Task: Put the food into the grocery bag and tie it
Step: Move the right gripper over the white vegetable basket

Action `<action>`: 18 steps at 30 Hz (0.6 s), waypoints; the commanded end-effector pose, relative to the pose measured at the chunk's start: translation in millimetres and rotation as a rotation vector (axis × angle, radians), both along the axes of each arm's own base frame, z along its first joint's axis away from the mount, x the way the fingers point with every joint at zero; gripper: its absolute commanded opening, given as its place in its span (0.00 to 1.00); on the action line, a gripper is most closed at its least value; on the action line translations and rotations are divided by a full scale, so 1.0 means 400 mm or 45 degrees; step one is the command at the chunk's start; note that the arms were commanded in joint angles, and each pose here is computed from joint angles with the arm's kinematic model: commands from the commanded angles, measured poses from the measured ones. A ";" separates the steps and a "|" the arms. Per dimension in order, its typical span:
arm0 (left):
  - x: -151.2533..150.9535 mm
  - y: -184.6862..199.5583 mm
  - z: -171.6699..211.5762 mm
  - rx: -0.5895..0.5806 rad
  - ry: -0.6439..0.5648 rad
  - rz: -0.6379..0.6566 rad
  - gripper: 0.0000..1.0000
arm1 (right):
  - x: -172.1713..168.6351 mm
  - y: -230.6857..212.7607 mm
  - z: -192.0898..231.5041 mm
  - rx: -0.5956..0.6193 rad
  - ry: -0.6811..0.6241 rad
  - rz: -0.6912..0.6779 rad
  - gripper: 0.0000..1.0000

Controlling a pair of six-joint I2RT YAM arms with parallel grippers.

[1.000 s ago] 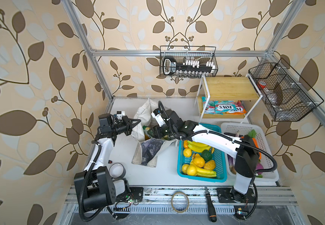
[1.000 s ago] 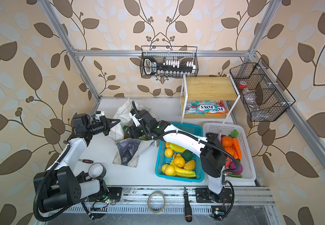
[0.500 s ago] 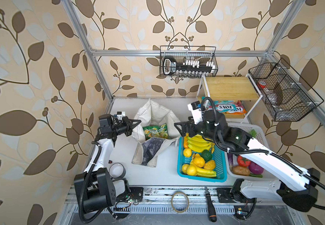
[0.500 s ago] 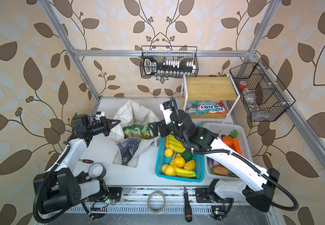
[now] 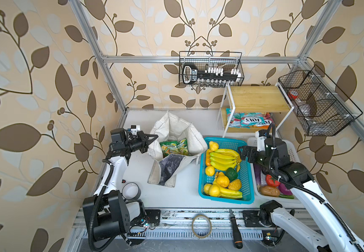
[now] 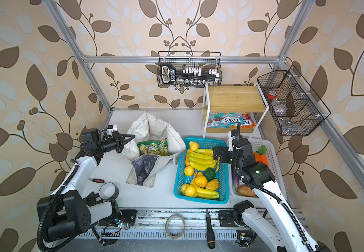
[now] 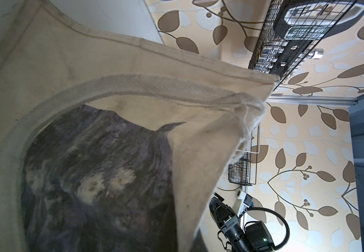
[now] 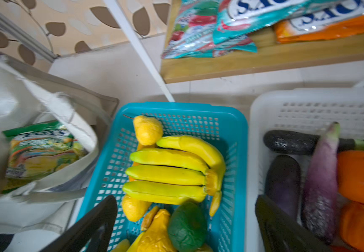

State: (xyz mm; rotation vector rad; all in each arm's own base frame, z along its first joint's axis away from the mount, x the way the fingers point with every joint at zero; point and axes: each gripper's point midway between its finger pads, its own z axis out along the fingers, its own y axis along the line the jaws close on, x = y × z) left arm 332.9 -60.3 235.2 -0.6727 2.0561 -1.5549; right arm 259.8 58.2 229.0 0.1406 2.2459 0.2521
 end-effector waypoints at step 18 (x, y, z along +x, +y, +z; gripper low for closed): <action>-0.027 -0.020 0.017 0.060 -0.062 -0.015 0.00 | 0.059 -0.250 -0.144 0.126 0.135 -0.416 0.74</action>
